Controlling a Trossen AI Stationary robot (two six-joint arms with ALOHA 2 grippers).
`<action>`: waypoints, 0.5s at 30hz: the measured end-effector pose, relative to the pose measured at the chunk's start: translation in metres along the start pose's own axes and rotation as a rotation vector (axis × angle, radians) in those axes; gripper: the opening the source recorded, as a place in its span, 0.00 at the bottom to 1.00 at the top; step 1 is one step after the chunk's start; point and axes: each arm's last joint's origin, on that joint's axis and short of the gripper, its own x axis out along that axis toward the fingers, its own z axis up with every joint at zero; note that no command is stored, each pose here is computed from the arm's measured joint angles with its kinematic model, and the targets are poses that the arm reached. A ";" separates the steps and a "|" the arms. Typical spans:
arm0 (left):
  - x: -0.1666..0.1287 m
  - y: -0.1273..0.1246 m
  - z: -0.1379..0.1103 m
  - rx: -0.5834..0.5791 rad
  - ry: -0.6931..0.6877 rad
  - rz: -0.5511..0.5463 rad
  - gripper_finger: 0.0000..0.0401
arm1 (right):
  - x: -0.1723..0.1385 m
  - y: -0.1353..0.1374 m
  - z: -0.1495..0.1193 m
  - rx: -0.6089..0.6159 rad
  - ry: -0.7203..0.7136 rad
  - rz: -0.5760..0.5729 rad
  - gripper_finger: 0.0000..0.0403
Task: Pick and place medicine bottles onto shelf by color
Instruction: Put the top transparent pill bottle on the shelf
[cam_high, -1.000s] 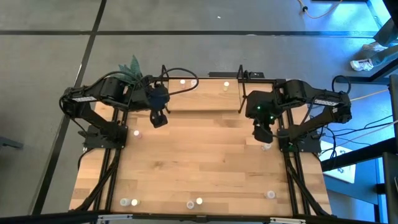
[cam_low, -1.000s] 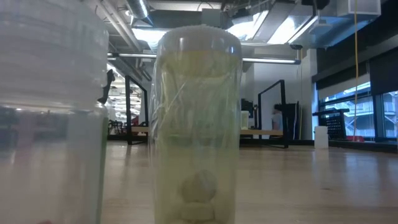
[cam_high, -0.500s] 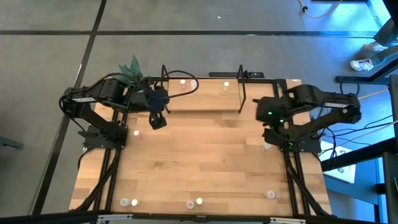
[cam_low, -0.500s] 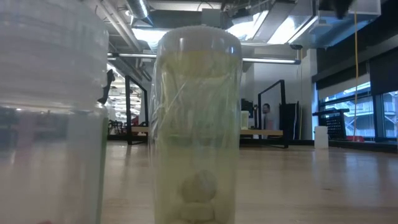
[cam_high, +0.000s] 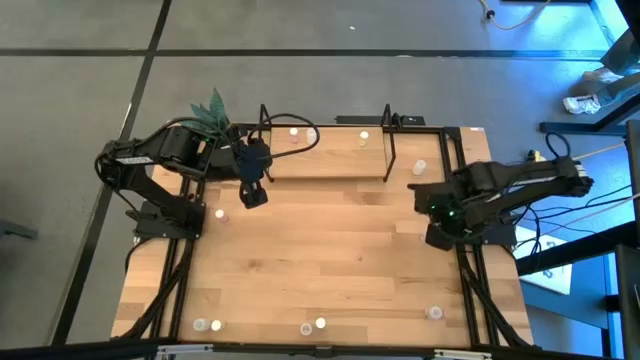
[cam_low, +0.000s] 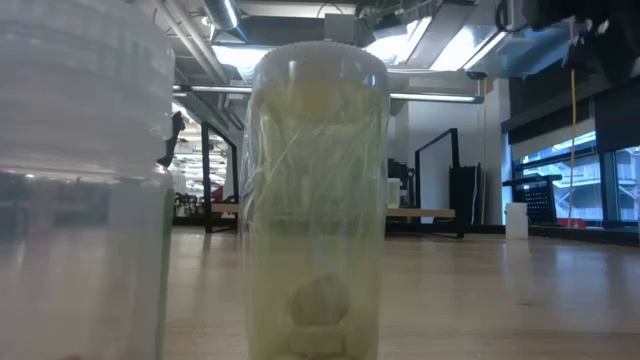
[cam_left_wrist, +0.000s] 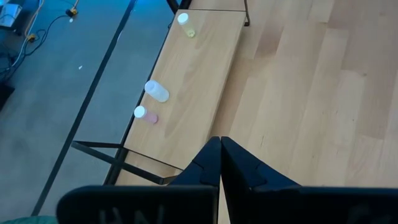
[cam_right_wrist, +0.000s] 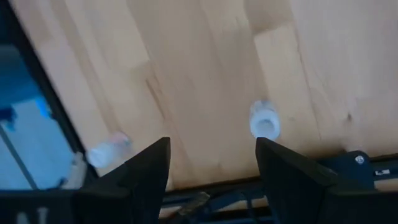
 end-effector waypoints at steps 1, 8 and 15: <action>0.000 0.000 0.000 0.000 0.000 0.000 0.00 | 0.006 -0.001 0.000 0.000 0.022 -0.014 0.59; 0.000 0.000 0.000 0.001 0.000 0.000 0.00 | 0.038 -0.010 -0.002 0.010 0.120 -0.073 0.59; 0.000 0.000 0.000 0.000 0.000 -0.001 0.00 | 0.046 -0.013 -0.002 0.001 0.112 -0.098 0.59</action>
